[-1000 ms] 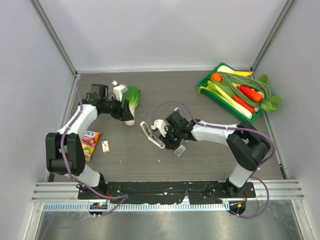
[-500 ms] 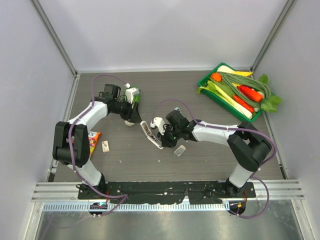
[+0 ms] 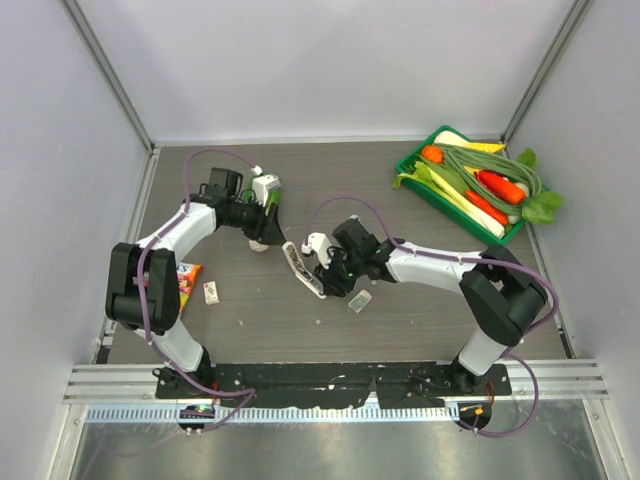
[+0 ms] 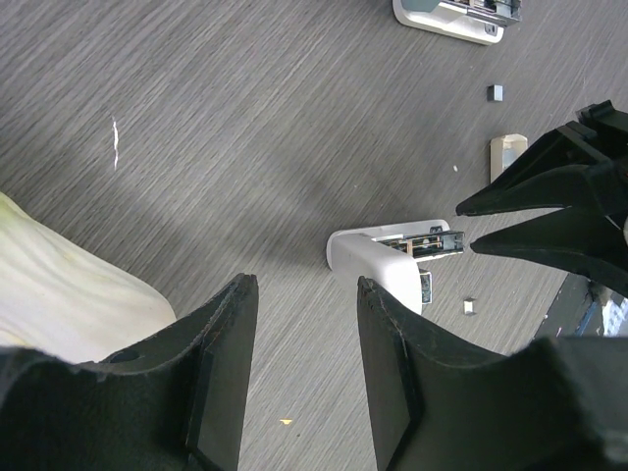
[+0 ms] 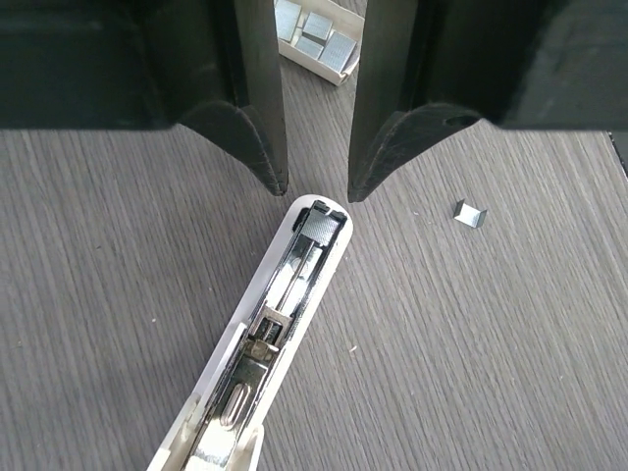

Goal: Load the staples into the stapler
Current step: Adjust the stapler at the center of the board, then close the stapler at the center of the board.

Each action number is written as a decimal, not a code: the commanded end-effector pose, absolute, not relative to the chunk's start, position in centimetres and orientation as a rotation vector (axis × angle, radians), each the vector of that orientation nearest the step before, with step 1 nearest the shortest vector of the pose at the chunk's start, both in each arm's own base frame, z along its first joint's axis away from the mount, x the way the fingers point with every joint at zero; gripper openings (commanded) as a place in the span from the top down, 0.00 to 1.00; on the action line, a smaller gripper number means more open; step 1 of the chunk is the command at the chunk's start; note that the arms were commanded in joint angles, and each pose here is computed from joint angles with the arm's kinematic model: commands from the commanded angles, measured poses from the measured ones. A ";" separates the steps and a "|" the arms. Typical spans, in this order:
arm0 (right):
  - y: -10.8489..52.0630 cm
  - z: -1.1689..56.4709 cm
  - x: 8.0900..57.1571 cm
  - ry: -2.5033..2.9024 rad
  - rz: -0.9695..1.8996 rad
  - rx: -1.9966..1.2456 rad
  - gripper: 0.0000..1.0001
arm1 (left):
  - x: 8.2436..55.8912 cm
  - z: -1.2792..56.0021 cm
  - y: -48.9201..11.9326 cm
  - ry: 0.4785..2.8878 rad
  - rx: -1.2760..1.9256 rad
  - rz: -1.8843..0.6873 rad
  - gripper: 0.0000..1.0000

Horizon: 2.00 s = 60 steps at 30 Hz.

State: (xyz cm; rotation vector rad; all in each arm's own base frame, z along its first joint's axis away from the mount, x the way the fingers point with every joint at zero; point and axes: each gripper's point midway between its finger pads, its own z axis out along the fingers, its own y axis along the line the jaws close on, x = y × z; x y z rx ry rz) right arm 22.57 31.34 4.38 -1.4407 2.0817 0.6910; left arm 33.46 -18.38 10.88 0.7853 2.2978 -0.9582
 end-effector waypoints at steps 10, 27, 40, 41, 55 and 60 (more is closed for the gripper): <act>34.0 8.2 23.5 1.995 0.717 -1.391 0.55 | 33.7 12.2 -19.1 2.243 0.790 -0.984 0.51; 34.1 5.8 24.7 2.039 0.481 -1.391 0.54 | 33.5 12.2 -19.2 2.236 0.787 -1.000 0.52; 34.3 5.0 24.8 2.047 0.465 -1.422 0.81 | 32.8 12.9 -19.8 2.217 0.791 -1.056 0.53; 34.4 5.0 24.8 2.045 0.469 -1.422 0.81 | 32.7 13.1 -19.9 2.210 0.798 -1.057 0.53; 34.4 4.7 26.0 2.070 0.413 -1.369 0.83 | 31.0 13.3 -21.0 2.318 0.734 -1.026 0.54; 34.4 4.4 26.6 2.089 0.381 -1.342 0.83 | 30.7 13.0 -22.0 2.345 0.649 -1.047 0.54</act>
